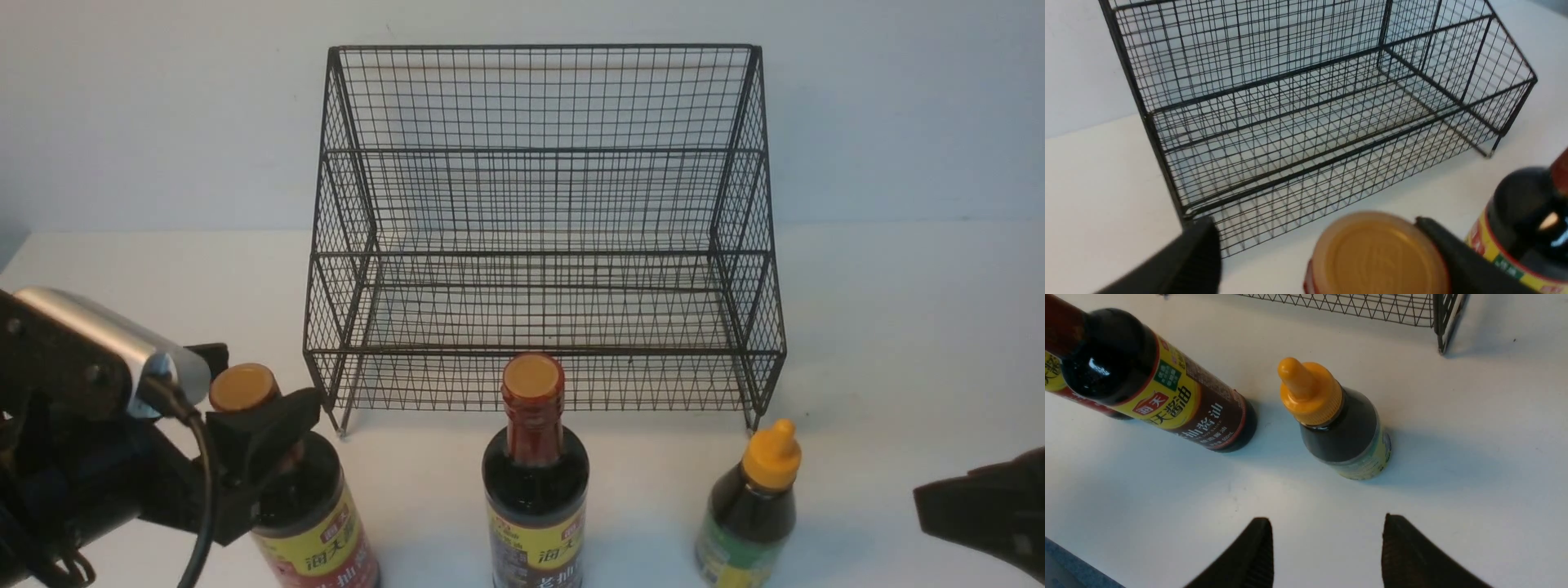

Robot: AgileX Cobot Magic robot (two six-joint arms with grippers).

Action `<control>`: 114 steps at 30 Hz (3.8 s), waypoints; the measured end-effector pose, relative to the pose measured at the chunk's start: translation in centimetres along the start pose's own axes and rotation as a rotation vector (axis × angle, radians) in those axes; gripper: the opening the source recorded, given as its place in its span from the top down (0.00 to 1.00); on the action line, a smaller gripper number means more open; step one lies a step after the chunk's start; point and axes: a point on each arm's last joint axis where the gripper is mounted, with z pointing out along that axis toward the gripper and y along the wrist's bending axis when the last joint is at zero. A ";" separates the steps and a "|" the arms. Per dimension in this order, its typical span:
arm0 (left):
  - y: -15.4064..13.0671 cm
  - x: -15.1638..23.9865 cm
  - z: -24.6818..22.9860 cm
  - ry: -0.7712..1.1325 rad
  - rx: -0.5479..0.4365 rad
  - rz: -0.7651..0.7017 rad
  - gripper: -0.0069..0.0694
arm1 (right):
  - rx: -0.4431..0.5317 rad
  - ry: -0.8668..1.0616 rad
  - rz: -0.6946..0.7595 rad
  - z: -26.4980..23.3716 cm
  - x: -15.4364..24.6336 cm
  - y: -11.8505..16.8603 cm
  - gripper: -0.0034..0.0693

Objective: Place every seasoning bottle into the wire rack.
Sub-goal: Use the left arm to grab the condiment bottle closest to it, then use the left arm to put the condiment bottle back on the shelf

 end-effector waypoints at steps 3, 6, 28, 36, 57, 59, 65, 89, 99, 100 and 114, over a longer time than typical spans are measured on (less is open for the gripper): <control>-0.3 -0.1 0.1 -0.014 0.034 0.000 0.50 | 0.002 0.001 -0.002 0.0 0.0 0.0 0.49; -0.7 -0.4 -0.1 -0.016 0.074 0.076 0.56 | 0.004 0.001 -0.002 0.0 0.0 0.0 0.49; 1.3 -18.0 4.9 -0.218 0.166 0.156 0.56 | 0.036 0.011 -0.024 0.0 0.1 -0.3 0.49; 3.8 -16.3 9.8 -0.127 0.114 0.134 0.56 | 0.042 0.012 -0.028 0.0 0.1 -0.4 0.49; 5.1 -15.2 13.5 -0.165 0.138 0.021 0.56 | 0.047 0.006 -0.030 0.0 0.0 -0.4 0.49; 5.1 -15.1 13.8 -0.164 0.154 0.020 0.56 | 0.047 0.005 -0.030 0.0 0.0 -0.4 0.49; 5.0 -15.0 14.0 -0.164 0.170 0.018 0.56 | 0.048 0.000 -0.030 0.0 0.0 -0.4 0.49; 3.0 -15.9 13.6 -0.165 0.425 0.057 0.56 | 0.049 -0.001 -0.030 0.0 0.0 -0.4 0.49; 3.0 -14.1 13.9 -0.014 0.436 0.234 0.56 | 0.049 -0.001 -0.030 0.0 0.0 -0.4 0.49; 3.0 -14.1 13.9 -0.006 0.435 0.240 0.56 | 0.049 -0.001 -0.030 0.0 0.0 -0.4 0.49; 3.4 -13.3 14.0 0.086 0.406 0.251 0.56 | 0.049 -0.002 -0.030 0.0 0.0 -0.4 0.49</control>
